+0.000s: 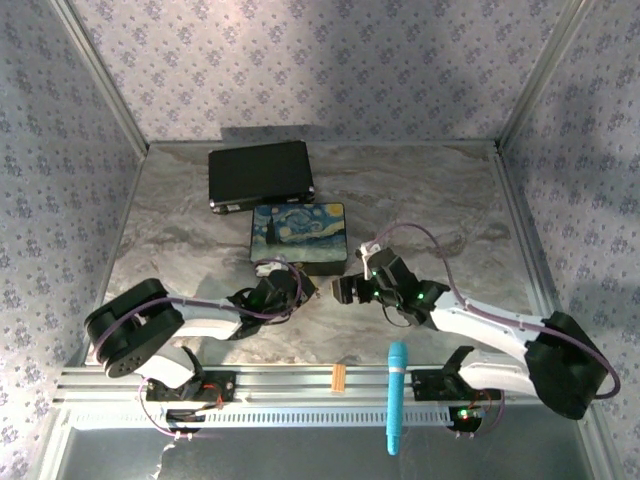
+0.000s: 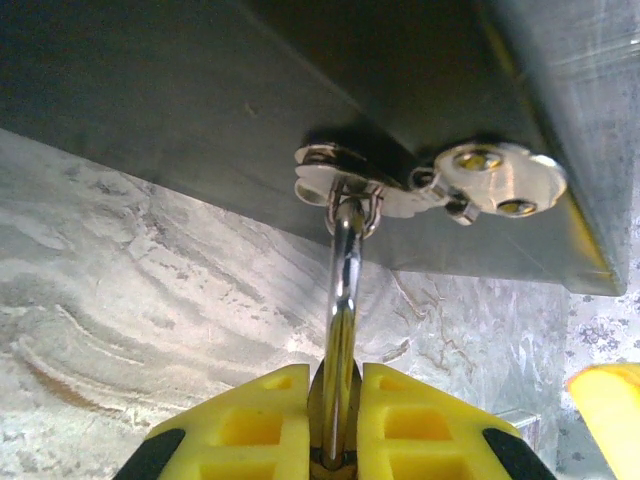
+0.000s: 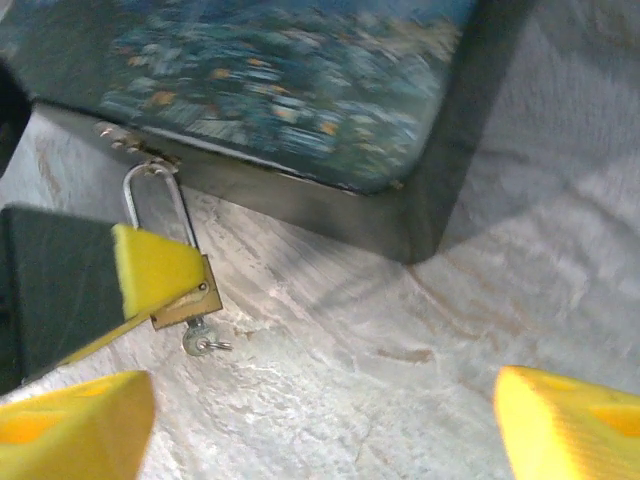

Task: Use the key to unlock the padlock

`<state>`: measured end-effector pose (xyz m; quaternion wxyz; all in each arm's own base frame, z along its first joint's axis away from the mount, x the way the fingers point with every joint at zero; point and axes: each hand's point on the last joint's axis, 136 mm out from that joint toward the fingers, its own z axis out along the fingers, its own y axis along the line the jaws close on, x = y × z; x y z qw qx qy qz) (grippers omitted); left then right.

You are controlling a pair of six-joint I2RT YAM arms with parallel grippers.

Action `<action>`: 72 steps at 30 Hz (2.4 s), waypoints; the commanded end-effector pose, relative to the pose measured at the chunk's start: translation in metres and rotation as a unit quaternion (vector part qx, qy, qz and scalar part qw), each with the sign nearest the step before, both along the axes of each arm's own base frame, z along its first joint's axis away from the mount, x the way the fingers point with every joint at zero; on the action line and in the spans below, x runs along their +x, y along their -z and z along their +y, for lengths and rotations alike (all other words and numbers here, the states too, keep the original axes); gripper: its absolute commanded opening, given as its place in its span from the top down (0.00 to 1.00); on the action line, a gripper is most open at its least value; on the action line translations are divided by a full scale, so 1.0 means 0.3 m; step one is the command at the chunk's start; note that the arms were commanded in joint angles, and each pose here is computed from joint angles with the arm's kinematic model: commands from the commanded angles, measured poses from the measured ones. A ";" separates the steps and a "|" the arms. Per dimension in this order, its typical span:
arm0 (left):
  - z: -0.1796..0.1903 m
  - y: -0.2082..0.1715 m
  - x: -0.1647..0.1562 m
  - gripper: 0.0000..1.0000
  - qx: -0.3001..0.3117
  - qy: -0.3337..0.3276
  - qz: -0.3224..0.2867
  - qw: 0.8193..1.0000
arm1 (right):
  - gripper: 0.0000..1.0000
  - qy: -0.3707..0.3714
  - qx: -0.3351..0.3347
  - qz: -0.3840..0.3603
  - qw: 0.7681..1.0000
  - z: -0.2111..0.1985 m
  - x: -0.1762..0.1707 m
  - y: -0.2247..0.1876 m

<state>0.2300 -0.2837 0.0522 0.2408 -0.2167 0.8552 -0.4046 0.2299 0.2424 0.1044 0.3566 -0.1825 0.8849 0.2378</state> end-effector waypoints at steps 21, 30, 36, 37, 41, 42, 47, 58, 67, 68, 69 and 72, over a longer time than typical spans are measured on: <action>-0.004 0.029 -0.048 1.00 -0.005 0.025 0.039 0.999 | 0.50 -0.193 -0.092 -0.102 0.972 0.261 -0.068 0.127; -0.013 0.013 -0.053 1.00 -0.012 0.033 0.038 0.999 | 0.63 -0.194 -0.114 -0.096 0.970 0.283 -0.044 0.173; -0.009 0.020 -0.060 1.00 -0.008 0.035 0.040 0.999 | 0.82 -0.201 -0.101 -0.087 0.971 0.284 -0.048 0.171; -0.008 0.020 -0.060 1.00 -0.007 0.035 0.040 0.999 | 0.85 -0.202 -0.095 -0.081 0.972 0.281 -0.049 0.171; -0.004 0.031 -0.062 1.00 -0.004 0.034 0.042 0.998 | 0.89 -0.199 -0.042 -0.062 0.977 0.268 -0.051 0.153; -0.005 0.032 -0.063 1.00 -0.005 0.035 0.043 0.998 | 0.89 -0.198 -0.022 -0.055 0.978 0.267 -0.050 0.144; -0.003 0.031 -0.067 1.00 -0.008 0.036 0.043 0.998 | 0.89 -0.185 0.049 -0.009 0.981 0.242 -0.034 0.128; 0.006 0.035 -0.077 1.00 -0.007 0.036 0.045 0.998 | 0.71 -0.127 0.080 0.033 0.988 0.159 0.019 0.143; 0.005 0.037 -0.077 1.00 -0.006 0.035 0.045 0.998 | 0.68 -0.117 0.065 0.037 0.990 0.148 0.022 0.151; 0.005 0.035 -0.077 1.00 -0.007 0.036 0.044 0.998 | 0.68 -0.118 0.064 0.038 0.990 0.149 0.019 0.150; 0.002 0.032 -0.076 1.00 -0.007 0.037 0.043 0.998 | 0.68 -0.118 0.065 0.036 0.990 0.151 0.017 0.146; 0.008 0.037 -0.075 1.00 -0.004 0.033 0.044 0.998 | 0.64 -0.125 0.071 0.032 0.989 0.160 0.001 0.125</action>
